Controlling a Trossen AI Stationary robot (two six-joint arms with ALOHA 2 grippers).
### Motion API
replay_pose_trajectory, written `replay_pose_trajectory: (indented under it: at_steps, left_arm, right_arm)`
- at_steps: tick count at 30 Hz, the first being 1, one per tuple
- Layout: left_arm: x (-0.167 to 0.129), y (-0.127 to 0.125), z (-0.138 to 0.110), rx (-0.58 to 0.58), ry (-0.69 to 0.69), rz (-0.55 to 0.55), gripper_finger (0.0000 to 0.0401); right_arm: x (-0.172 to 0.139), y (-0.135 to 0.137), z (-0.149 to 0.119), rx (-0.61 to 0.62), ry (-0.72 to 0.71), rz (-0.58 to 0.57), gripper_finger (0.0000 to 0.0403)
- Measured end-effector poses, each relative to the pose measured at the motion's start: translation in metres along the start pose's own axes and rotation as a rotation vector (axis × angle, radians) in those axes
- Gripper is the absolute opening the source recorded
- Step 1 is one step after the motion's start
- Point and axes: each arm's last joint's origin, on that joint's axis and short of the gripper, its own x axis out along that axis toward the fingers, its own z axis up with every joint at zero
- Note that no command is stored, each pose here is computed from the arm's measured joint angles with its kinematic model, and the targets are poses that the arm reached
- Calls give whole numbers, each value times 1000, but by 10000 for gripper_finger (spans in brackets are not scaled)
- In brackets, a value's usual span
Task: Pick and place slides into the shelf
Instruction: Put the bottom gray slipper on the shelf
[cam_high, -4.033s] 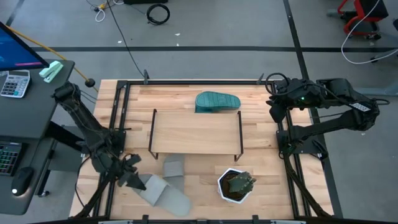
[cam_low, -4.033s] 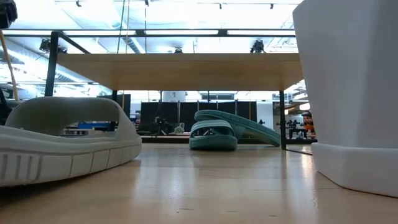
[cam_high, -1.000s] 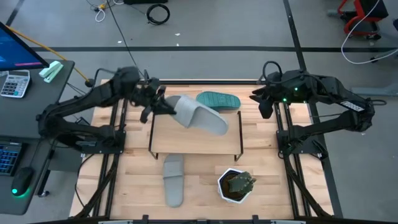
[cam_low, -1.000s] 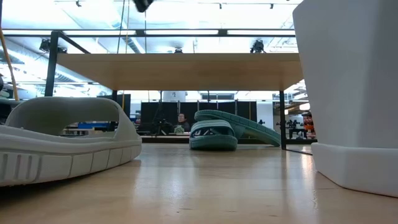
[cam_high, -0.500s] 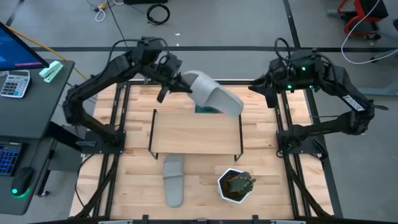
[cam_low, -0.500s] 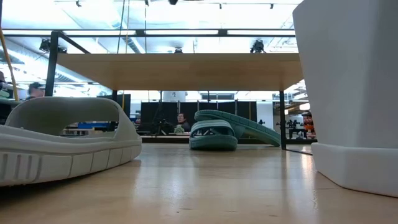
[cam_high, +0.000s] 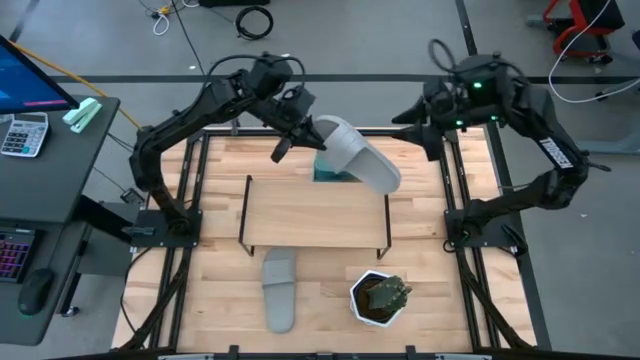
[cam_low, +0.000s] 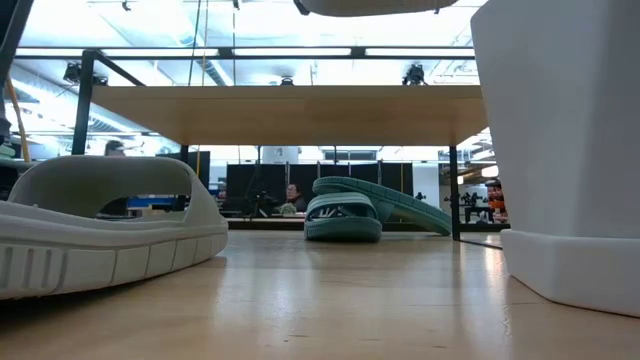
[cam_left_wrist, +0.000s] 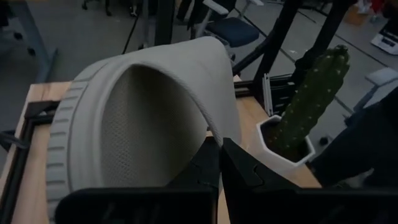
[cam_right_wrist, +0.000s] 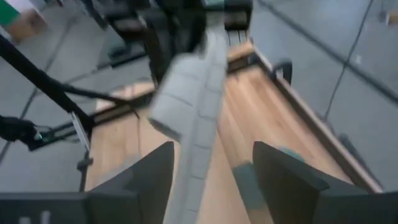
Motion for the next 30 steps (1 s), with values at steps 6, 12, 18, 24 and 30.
replay_pose_trajectory:
  at_steps: [6,12,18,24,30]
  left_arm:
    - [3,1,1,70,10,40,6]
    - [3,3,1,106,29,97,6]
    - [4,3,5,160,-2,104,6]
    - [5,2,6,176,-6,102,6]
    - [6,1,10,207,-41,109,6]
  right_arm:
    - [23,-7,-3,52,124,79,240]
    - [38,-10,-2,89,169,129,240]
    - [49,-13,-2,102,195,125,240]
    - [55,-15,-2,107,208,118,240]
    - [60,-18,-3,105,224,111,240]
